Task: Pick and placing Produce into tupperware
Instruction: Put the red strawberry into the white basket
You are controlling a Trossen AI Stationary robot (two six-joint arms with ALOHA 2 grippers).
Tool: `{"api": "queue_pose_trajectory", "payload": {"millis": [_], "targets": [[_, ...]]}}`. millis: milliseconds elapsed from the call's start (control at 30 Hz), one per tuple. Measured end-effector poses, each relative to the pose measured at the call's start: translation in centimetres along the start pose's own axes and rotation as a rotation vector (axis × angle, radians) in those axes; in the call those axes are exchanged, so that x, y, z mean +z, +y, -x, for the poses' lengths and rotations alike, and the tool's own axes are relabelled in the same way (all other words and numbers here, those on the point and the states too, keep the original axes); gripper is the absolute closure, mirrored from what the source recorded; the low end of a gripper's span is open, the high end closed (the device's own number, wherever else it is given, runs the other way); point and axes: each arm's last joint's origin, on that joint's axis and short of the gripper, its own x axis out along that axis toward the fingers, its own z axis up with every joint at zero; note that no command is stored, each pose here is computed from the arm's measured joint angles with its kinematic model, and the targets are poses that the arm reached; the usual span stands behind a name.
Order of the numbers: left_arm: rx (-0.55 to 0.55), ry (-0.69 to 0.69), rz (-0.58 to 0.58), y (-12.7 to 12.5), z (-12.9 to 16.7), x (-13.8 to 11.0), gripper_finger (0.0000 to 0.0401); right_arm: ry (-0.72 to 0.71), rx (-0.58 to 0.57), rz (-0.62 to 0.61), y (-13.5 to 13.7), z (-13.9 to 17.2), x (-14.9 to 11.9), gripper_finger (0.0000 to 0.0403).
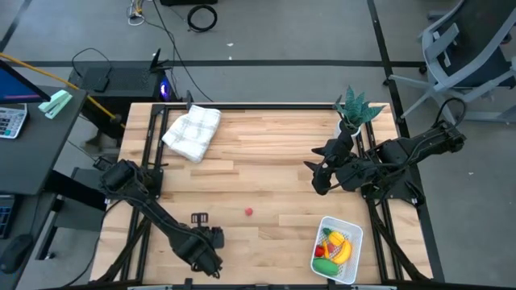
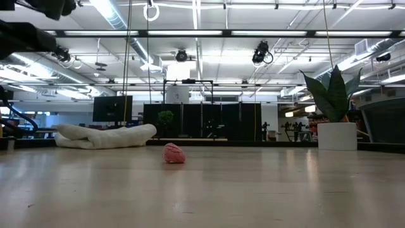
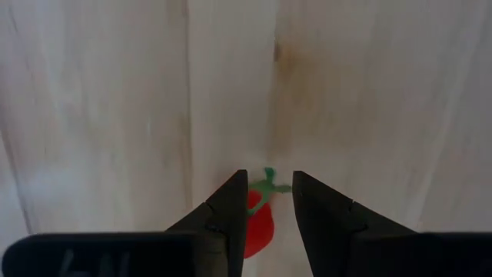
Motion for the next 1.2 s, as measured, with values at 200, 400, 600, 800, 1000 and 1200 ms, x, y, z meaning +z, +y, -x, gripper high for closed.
{"api": "queue_pose_trajectory", "payload": {"millis": [200,400,600,800,1000,1200], "targets": [[0.020,-0.002,0.024,0.5,-0.2,0.3,0.0299,0.000,0.000,0.000,0.0,0.0,0.0,0.0172],[0.017,-0.007,0.044,0.4,-0.2,0.2,0.0303,0.000,0.000,-0.008,0.0,0.0,0.0,0.0172],[0.010,-0.013,0.094,-0.2,-0.1,-0.2,0.0301,0.000,0.000,-0.008,0.0,0.0,0.0,0.0172],[0.004,-0.017,0.086,-0.5,0.0,-0.6,0.0301,0.000,0.000,-0.008,0.0,0.0,0.0,0.0172],[0.009,-0.021,0.086,-0.5,0.0,-0.5,0.0302,0.000,0.000,-0.008,0.0,0.0,0.0,0.0172],[0.017,-0.030,0.086,-0.5,0.0,-0.5,0.0320,0.000,0.000,-0.008,0.0,0.0,0.0,0.0172]]}}
